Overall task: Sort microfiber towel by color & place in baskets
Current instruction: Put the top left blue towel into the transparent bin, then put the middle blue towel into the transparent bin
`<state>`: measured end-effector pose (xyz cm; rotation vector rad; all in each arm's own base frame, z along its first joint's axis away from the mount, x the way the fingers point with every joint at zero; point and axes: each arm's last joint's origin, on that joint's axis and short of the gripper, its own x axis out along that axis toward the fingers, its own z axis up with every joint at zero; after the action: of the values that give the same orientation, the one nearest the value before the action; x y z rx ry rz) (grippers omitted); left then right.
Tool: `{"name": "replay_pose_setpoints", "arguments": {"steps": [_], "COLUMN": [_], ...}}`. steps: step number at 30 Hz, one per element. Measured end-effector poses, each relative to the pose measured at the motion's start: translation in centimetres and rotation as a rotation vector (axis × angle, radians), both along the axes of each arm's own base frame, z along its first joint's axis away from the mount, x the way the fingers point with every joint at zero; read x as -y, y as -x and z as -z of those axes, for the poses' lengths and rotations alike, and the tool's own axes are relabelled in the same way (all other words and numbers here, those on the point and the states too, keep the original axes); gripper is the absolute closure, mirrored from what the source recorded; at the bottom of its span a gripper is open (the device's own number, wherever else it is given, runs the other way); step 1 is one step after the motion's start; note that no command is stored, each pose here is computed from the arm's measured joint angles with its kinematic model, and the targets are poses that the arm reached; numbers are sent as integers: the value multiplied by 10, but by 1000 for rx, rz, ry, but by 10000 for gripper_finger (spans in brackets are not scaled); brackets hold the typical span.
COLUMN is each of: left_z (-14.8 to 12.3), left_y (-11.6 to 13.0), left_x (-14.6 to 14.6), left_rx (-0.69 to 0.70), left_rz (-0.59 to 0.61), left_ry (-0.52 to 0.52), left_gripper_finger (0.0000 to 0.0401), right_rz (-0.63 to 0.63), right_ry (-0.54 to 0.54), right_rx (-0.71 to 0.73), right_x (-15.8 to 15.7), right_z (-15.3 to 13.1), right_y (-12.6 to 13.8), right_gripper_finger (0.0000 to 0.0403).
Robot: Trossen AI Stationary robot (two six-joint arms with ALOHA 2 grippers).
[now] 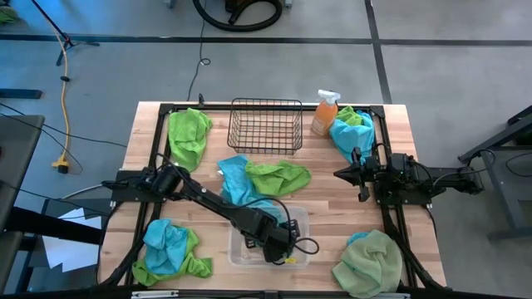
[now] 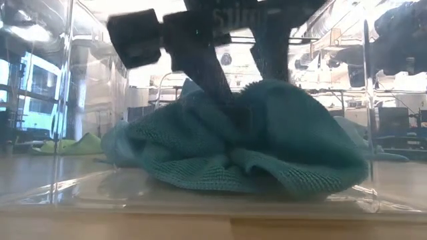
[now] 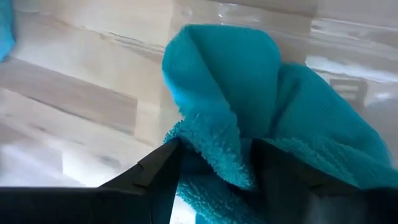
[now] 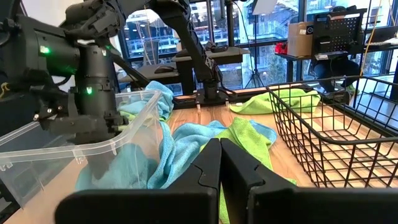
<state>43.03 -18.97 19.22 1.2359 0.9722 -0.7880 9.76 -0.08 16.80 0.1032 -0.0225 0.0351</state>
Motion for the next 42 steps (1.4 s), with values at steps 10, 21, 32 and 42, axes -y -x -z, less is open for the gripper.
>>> {"name": "replay_pose_setpoints", "arguments": {"steps": [10,21,32,42], "left_z": [-47,-113,-165,-210], "left_y": [4,21,45,59], "left_x": [-1,-15,-32,-87], "left_rx": [54,219,421,342], "left_rz": [-28,-166,-549,-885], "left_ry": [43,122,235,802], "left_gripper_finger": [215,215,215,215], "right_rz": [0,0,0,0], "right_ry": [0,0,0,0], "right_rx": [0,1,0,1], "right_x": [0,0,0,0], "right_z": [0,0,0,0], "right_y": [0,0,0,0], "right_gripper_finger": [402,402,402,402]}}
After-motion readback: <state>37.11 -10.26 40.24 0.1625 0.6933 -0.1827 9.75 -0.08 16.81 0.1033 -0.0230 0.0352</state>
